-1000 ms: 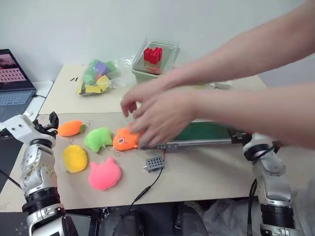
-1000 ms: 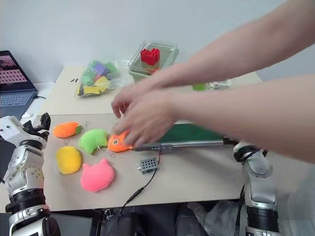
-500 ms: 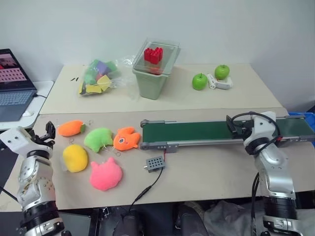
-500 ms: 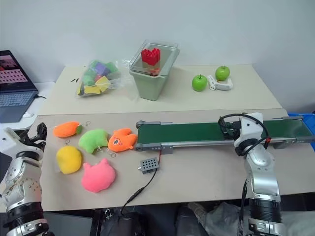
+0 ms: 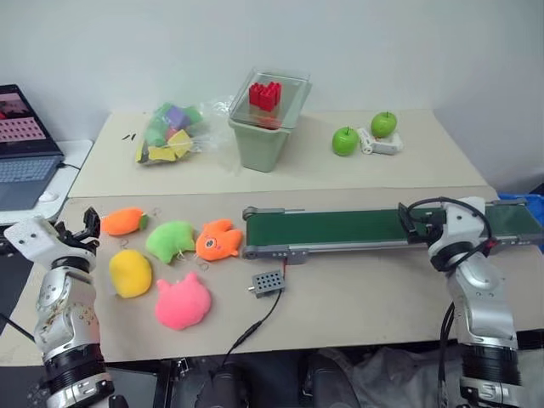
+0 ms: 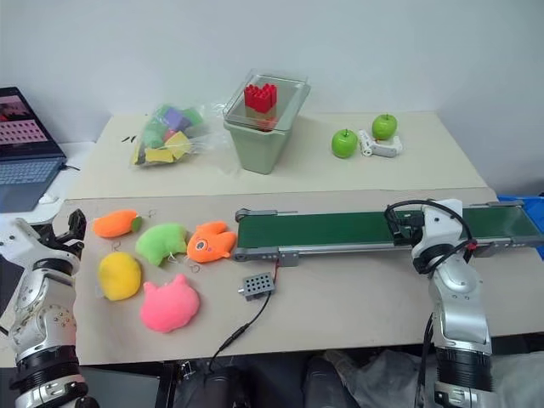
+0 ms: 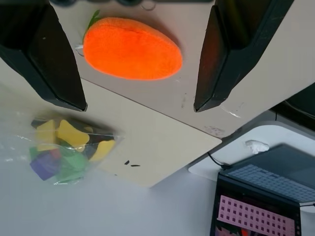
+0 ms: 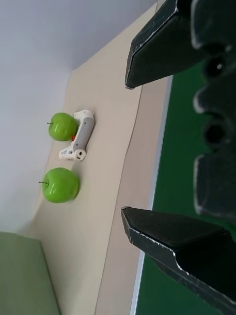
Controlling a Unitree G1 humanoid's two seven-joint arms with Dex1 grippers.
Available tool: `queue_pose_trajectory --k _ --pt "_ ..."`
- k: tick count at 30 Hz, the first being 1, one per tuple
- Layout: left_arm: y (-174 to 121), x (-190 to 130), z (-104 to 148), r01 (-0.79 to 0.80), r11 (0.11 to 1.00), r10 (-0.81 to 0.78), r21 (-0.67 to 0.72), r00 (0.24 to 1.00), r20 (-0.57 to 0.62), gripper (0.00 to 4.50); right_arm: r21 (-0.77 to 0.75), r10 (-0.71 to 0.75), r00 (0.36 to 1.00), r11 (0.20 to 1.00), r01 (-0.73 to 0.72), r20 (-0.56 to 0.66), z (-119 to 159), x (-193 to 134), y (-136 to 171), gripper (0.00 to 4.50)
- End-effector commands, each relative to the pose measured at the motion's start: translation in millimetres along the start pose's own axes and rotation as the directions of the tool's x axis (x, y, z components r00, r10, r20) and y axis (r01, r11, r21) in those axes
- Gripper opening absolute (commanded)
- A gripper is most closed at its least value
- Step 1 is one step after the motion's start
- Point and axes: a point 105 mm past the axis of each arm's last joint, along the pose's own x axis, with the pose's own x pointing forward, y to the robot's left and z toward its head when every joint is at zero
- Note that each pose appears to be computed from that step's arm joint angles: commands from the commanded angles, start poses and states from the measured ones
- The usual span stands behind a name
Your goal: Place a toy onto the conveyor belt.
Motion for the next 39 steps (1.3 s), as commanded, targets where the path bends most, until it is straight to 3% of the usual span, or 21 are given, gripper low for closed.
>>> queue_pose_trajectory --k 1,12,27,39 --pt "-2 4 12 0.009 1.0 -0.009 0.0 0.998 0.059 3.7 -0.027 -0.027 0.998 0.999 0.028 0.062 17 -2 -12 4.5" --pt "-28 20 -5 0.061 0.997 -0.06 -0.038 0.997 0.044 3.7 -0.037 -0.056 0.994 0.998 0.06 0.092 26 -3 -21 4.5" --pt "-9 36 8 0.028 0.999 -0.026 -0.021 0.997 0.069 3.7 -0.036 -0.06 0.993 0.997 0.064 0.1 28 -6 -24 4.5" --pt "-26 65 12 0.076 0.997 -0.075 -0.017 0.996 0.052 3.7 -0.069 -0.141 0.981 0.986 0.151 0.135 34 -27 -41 4.5"
